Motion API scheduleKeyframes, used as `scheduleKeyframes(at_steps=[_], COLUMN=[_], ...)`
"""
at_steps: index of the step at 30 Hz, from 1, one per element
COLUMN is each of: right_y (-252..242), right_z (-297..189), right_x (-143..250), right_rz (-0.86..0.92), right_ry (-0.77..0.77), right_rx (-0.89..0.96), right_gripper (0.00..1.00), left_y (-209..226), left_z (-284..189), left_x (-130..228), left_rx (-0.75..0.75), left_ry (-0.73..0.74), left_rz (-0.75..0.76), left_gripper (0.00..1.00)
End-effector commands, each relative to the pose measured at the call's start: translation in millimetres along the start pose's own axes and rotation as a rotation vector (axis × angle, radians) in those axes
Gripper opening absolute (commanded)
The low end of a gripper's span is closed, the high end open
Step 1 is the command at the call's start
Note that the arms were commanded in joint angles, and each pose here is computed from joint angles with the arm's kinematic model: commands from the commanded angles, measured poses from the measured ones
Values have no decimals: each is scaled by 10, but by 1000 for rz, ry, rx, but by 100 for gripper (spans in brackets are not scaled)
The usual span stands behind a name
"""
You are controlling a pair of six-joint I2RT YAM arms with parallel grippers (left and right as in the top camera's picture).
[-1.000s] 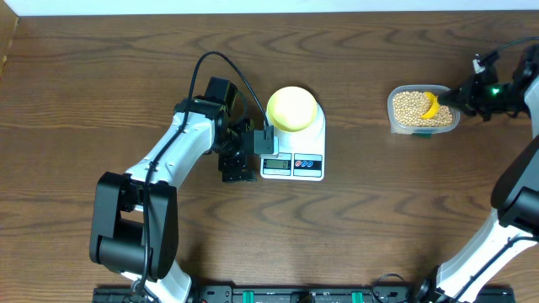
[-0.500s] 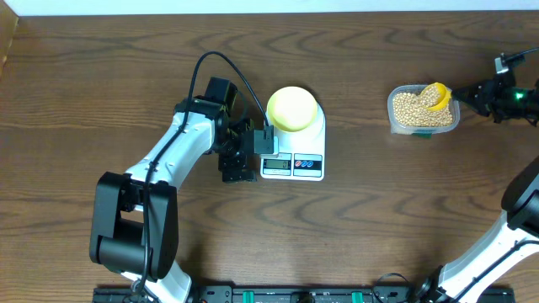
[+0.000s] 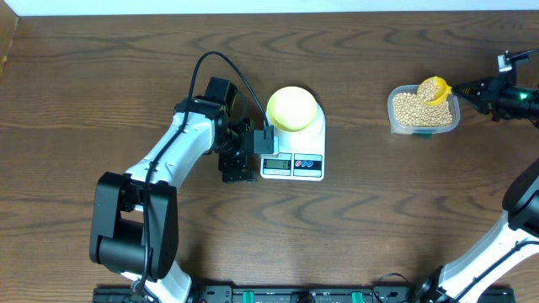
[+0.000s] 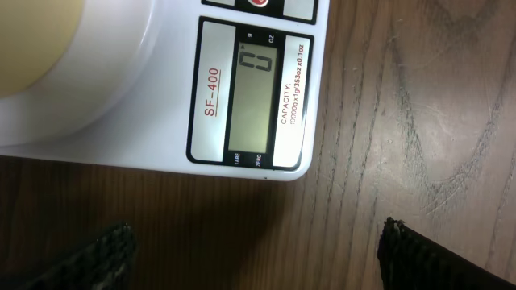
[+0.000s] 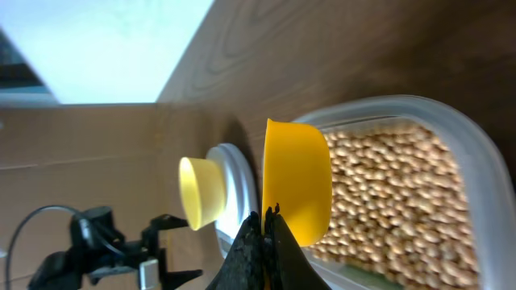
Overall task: Scoop item into bowl and weigh 50g on scale
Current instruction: 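Lift the filled scoop out of the tub with the right gripper, then carry the scoop left over the yellow bowl on the scale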
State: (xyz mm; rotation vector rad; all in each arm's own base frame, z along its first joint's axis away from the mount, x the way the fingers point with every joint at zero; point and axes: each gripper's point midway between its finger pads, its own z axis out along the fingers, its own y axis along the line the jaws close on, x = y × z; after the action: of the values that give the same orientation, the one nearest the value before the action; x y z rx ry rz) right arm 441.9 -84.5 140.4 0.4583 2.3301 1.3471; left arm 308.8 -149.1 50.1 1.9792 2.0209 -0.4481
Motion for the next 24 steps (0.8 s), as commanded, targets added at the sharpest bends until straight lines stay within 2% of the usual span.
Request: scheduleKeyframes(at_steps=[1,12,24], right_y=[162,345,628], right_z=[-15,83,523], right_x=[-10,-31,0], right_rz=[-3,-39,-68], right_ry=[-11,-4,64], right_rx=[-123,-197,-222], right_gripper=[1,1,1], left_y=[-33,-33,-33], left_z=[-38,-38,-38], left_x=[9,9,9], left_rx=[-6,-6,-6], left_ry=[4,4,4], left_rz=[-8,-8,-9], left_gripper=[98,98,98])
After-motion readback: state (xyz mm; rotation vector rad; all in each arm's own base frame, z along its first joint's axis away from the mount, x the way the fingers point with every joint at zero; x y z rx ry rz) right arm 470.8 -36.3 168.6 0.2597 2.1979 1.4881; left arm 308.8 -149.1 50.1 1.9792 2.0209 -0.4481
